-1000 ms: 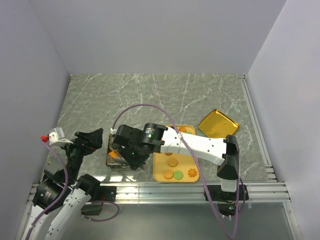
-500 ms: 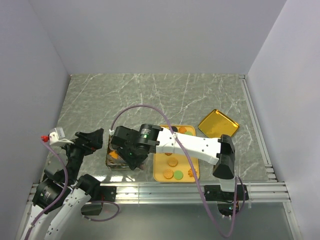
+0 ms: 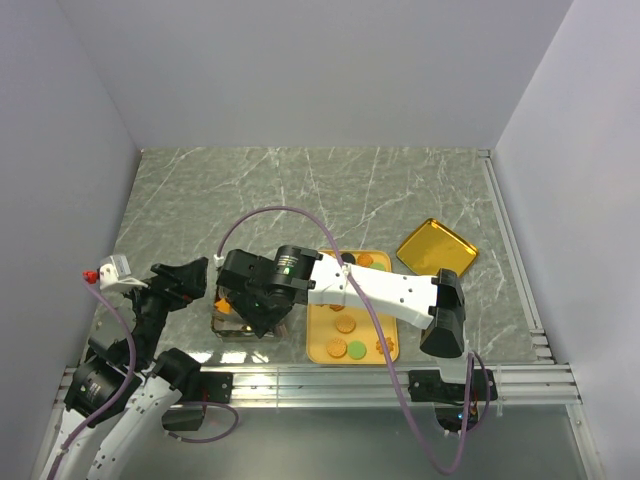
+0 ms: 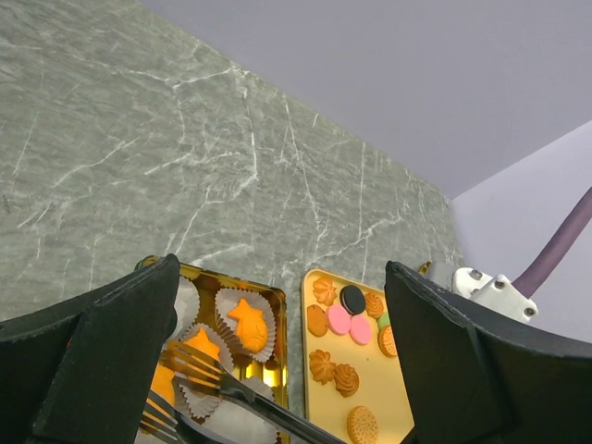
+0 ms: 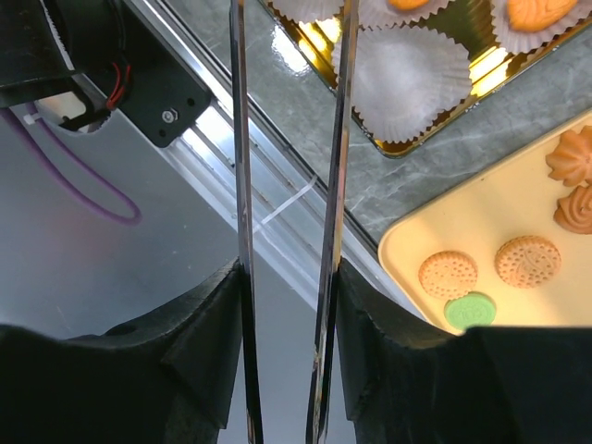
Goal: Pack the cookies
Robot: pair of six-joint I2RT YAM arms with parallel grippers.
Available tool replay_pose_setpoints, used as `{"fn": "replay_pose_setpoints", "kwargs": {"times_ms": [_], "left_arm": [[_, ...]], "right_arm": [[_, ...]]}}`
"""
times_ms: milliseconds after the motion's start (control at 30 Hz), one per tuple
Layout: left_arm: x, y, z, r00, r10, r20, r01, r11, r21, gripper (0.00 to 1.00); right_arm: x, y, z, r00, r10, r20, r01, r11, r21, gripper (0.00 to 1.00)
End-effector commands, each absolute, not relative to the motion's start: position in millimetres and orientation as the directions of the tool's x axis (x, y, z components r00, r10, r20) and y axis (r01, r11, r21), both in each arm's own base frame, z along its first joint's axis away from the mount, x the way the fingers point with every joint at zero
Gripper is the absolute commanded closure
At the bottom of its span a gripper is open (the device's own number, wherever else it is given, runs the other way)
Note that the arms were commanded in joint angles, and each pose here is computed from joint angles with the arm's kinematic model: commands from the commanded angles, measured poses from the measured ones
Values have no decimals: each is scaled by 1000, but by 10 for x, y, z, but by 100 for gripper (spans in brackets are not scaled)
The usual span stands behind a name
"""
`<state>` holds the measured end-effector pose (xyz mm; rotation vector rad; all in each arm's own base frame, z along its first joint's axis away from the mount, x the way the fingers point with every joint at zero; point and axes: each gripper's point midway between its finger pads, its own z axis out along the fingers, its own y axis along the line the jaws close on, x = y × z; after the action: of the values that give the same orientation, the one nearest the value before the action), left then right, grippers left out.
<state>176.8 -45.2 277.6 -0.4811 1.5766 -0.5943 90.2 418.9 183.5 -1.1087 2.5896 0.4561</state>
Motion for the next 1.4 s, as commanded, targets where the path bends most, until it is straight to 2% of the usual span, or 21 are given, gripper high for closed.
{"fn": "replay_pose_setpoints", "kwargs": {"times_ms": [0,233,633,933,1133,1367], "left_arm": [[1749,-421,2927,-59,-643,-764,55,762,-645,1],[1742,-404,2934,-50,-649,-759,52,757,-651,0],[1742,-401,2934,-51,-648,-760,49,758,-650,1],[1757,-392,2916,-52,-647,-761,36,760,-648,0],[1767,-409,2907,-60,-642,-765,37,764,-644,1],[1787,-426,2875,-77,-637,-767,25,768,-640,1]], "right_arm": [[966,4253,1983,-651,-627,-428,-739,651,171,51],[983,4223,1980,-657,-620,-428,-733,659,171,48],[1107,3970,2288,-689,-545,-479,-682,711,173,48],[1161,3252,2449,-736,-454,-502,-590,793,149,49],[1109,2558,2322,-774,-415,-478,-514,853,91,48],[927,1890,1934,-847,-372,-380,-427,902,68,48]]}}
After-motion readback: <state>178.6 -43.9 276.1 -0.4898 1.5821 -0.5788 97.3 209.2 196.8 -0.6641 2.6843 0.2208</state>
